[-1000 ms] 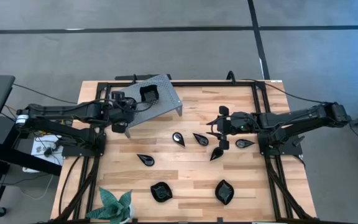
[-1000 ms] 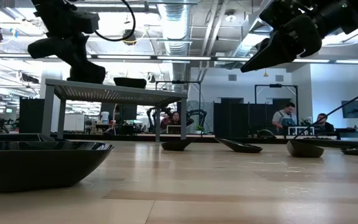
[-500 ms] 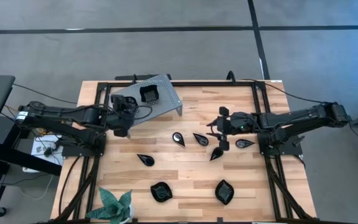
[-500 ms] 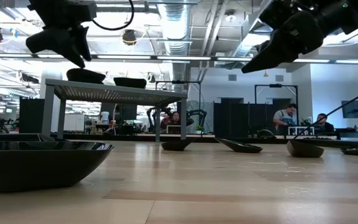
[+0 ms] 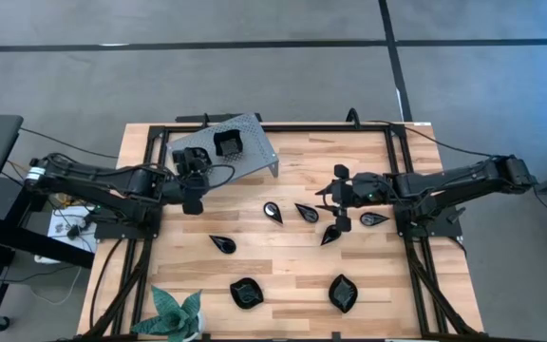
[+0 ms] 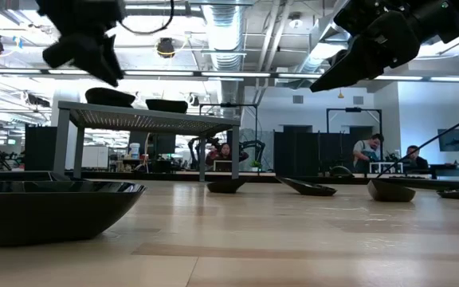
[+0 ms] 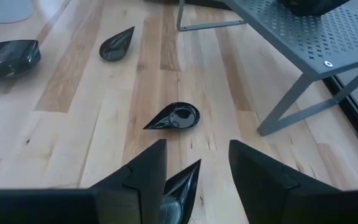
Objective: Pick & Place Mini shaped plates
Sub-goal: Stack the black leaf-shaped plate on top of the black leaf-shaped plate on the shelf
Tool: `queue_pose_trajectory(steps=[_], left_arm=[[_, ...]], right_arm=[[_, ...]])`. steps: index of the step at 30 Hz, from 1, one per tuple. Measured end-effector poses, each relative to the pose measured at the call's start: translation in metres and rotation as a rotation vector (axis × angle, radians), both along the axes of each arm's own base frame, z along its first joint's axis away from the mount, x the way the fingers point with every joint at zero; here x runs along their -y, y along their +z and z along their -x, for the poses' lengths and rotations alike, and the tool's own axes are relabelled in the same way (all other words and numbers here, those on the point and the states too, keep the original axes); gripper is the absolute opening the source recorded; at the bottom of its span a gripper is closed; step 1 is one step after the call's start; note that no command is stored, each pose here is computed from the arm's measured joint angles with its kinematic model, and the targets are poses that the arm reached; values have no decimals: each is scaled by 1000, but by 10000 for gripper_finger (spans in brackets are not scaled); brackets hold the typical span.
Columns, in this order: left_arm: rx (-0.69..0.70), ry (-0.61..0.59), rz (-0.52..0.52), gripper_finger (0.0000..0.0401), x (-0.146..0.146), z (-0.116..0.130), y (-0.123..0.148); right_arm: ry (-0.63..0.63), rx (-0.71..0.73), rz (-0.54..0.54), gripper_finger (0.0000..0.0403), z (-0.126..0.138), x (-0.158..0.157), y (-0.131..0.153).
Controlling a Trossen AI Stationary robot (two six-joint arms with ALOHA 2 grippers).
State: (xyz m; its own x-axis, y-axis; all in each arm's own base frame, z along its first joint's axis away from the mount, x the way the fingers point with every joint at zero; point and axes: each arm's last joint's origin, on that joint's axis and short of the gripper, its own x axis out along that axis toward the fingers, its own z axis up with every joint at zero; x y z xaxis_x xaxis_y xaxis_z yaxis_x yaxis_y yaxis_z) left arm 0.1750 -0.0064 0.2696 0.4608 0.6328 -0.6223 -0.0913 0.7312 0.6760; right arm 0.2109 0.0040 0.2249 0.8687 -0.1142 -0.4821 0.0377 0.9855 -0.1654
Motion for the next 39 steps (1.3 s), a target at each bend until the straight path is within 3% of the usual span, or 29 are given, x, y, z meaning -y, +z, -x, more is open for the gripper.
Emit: queue_pose_trajectory(steps=[11, 17, 24, 34, 39], left_arm=[[47, 42, 13, 125, -3, -3, -10], [50, 75, 107, 85, -12, -3, -11], [58, 153, 111, 67, -27, -2, -11], [50, 118, 98, 7, -25, -4, -10], [183, 13, 114, 8, -7, -15, -3]], right_arm=[[26, -6, 53, 168, 0, 0, 0], [26, -5, 53, 166, 0, 0, 0], [26, 2, 53, 168, 0, 0, 1], [24, 3, 49, 166, 0, 0, 1], [17, 4, 36, 166, 0, 0, 1]])
